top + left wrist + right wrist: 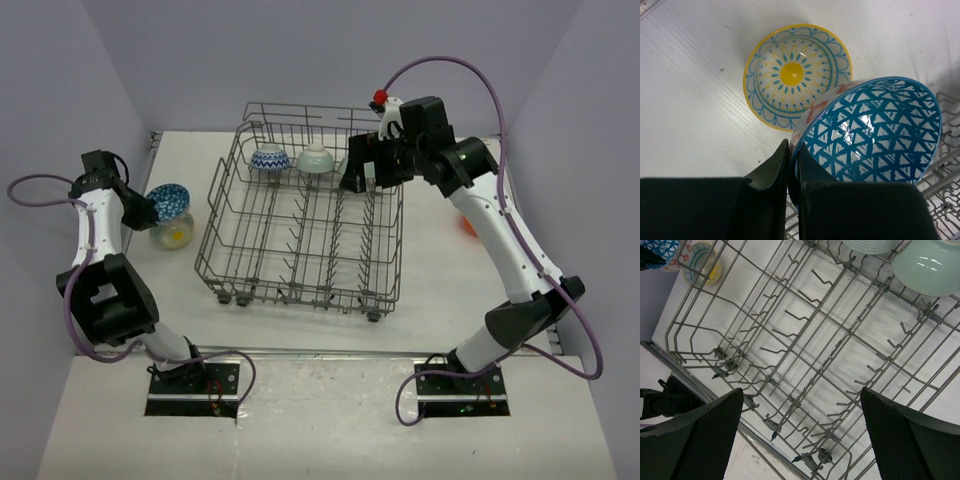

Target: Unload the bowls from the dish rack

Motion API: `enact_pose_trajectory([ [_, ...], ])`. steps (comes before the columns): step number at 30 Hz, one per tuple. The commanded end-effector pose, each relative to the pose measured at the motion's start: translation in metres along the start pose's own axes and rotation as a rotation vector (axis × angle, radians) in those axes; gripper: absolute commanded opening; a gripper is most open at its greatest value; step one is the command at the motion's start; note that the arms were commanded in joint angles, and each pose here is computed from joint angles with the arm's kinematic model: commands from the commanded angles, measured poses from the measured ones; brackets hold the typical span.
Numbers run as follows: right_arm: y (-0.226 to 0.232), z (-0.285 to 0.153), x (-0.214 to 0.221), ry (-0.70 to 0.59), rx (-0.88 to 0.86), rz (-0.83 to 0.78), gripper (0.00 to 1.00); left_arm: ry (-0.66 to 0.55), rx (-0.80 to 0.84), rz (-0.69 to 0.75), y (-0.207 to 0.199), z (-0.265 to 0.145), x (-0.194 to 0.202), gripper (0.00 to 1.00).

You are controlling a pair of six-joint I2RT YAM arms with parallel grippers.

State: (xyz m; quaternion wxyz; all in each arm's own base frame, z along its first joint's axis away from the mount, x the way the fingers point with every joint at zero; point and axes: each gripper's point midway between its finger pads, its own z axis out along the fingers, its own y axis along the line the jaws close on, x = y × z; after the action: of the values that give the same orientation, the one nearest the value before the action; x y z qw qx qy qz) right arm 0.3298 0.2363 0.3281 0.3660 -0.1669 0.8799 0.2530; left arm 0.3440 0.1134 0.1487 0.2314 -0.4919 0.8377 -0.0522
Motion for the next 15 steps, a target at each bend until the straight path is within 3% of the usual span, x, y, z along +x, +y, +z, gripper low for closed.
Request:
enact_pose_trajectory([
  [1, 0.012, -0.005, -0.013, -0.033, -0.071, 0.013, 0.99, -0.089, 0.035, 0.003, -0.006, 0.005, -0.031, 0.00],
  [15, 0.008, -0.004, -0.012, -0.036, -0.084, 0.023, 0.99, -0.056, -0.099, 0.048, 0.027, 0.038, -0.023, 0.00],
])
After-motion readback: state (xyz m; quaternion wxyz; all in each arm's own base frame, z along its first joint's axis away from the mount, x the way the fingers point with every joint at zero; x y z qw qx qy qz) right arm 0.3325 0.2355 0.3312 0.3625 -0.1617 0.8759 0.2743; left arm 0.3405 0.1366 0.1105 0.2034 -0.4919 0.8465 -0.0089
